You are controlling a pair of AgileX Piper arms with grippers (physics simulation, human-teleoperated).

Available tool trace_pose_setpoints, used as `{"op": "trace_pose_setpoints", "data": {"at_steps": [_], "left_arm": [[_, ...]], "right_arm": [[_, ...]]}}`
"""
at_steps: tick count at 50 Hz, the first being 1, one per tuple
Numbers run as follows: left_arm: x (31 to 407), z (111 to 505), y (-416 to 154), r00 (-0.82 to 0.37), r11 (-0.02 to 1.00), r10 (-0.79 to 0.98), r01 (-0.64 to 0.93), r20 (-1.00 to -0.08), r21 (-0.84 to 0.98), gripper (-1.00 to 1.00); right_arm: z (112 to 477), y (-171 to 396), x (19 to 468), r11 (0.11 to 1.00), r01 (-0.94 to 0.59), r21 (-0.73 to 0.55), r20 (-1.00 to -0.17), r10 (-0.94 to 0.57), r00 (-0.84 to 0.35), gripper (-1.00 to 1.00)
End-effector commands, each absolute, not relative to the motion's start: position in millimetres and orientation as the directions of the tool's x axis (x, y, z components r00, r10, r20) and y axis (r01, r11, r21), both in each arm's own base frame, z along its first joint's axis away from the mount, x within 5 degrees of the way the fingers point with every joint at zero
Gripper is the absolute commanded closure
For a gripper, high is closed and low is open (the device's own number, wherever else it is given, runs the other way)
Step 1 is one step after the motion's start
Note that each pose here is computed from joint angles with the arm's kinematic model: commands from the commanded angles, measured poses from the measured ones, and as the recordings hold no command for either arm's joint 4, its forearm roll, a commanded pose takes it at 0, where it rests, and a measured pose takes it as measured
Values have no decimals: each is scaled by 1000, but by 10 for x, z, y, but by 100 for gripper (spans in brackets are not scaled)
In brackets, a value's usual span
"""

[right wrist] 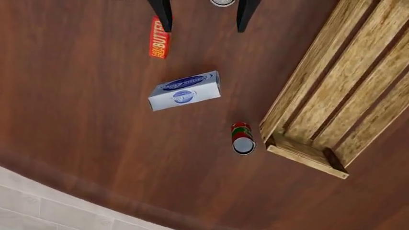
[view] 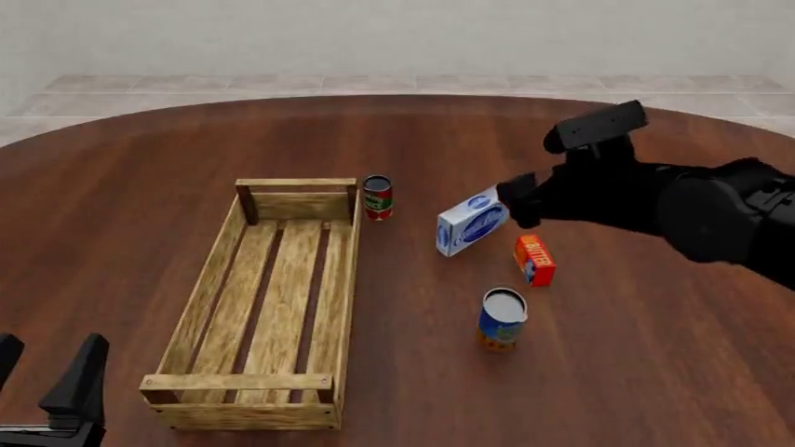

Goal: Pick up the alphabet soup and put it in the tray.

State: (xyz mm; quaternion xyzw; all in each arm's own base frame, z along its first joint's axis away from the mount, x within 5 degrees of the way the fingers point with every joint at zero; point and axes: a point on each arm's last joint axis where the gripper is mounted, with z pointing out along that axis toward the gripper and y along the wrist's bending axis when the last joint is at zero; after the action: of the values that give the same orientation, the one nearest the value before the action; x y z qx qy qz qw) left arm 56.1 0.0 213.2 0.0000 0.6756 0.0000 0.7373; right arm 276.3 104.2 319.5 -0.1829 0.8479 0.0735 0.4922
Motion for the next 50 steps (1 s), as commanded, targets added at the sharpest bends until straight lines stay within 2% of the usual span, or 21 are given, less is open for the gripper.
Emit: {"op": "trace_pose_setpoints", "data": {"at_steps": [1,16,50], "left_arm": [[561,2132,0,87,1000,0,0,-996,0,-100],[561,2132,0,87,1000,0,0,-996,0,-100],[561,2132,0,87,1000,0,0,-996,0,-100]], "right_arm": [[3039,1173,2809,908,-416,-51,-832,-269,-485,-100],[2899,1305,2789,893,-448,-38,-809,-291,-511,-100],[2689,1155,2761,896,-438,-72,-774,-327,-543,-100]]}}
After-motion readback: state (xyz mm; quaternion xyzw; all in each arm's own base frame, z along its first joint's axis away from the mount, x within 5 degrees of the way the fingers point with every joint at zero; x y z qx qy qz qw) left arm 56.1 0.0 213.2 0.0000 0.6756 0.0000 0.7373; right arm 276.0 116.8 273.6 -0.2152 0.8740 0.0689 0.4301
